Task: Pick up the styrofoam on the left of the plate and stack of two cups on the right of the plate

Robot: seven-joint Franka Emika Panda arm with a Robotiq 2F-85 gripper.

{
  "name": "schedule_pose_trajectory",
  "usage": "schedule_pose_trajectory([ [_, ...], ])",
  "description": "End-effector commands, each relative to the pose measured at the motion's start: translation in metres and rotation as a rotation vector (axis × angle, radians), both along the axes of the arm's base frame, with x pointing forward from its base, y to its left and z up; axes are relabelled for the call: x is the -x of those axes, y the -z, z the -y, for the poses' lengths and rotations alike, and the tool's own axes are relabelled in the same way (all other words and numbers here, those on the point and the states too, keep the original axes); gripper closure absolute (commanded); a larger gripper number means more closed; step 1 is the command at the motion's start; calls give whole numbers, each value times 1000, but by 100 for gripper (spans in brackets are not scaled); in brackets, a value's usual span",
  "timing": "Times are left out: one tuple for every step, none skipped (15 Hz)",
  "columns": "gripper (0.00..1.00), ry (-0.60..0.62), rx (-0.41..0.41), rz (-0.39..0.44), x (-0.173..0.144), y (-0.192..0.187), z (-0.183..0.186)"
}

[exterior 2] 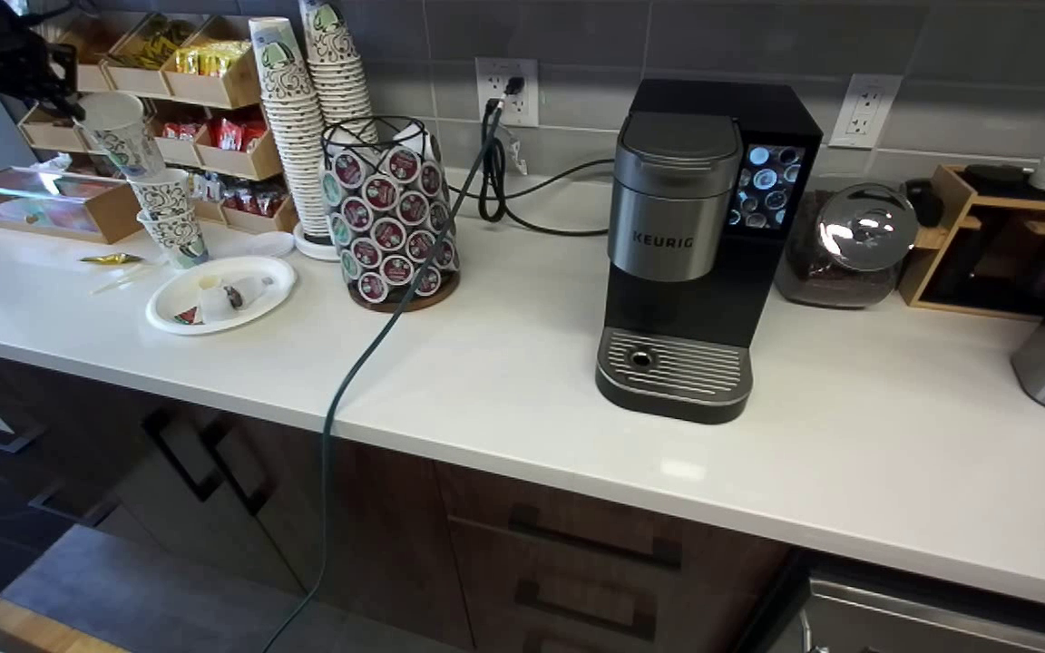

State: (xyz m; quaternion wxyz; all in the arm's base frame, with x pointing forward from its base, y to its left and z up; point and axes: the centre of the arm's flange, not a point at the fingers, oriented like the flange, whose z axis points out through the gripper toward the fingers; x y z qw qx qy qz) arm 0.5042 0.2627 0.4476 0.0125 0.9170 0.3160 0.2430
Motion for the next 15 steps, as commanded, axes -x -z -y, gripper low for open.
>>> schedule_pose_trajectory([
  [99, -26, 34, 4, -12, 8, -10],
  [99, -32, 46, -1, -13, 10, -10],
  [99, -44, 65, -19, -13, 12, -12],
  [84, -50, 67, -26, -12, 13, -13],
  [71, -53, 62, -27, -12, 14, -16],
  [64, -57, 60, -25, -13, 15, -17],
  [57, -59, 53, -18, -13, 14, -18],
  [48, -60, 48, -9, -13, 13, -19],
  [41, -59, 42, -2, -12, 11, -19],
  [34, -58, 40, 1, -11, 8, -19],
  [26, -45, 50, 4, -8, 0, -16],
  [19, -41, 62, -8, -5, -5, -14],
  [11, -6, 117, -52, 7, -12, -3],
  [4, 11, 123, -84, 14, -16, 3],
  [0, 30, 110, -116, 28, -18, 13],
])
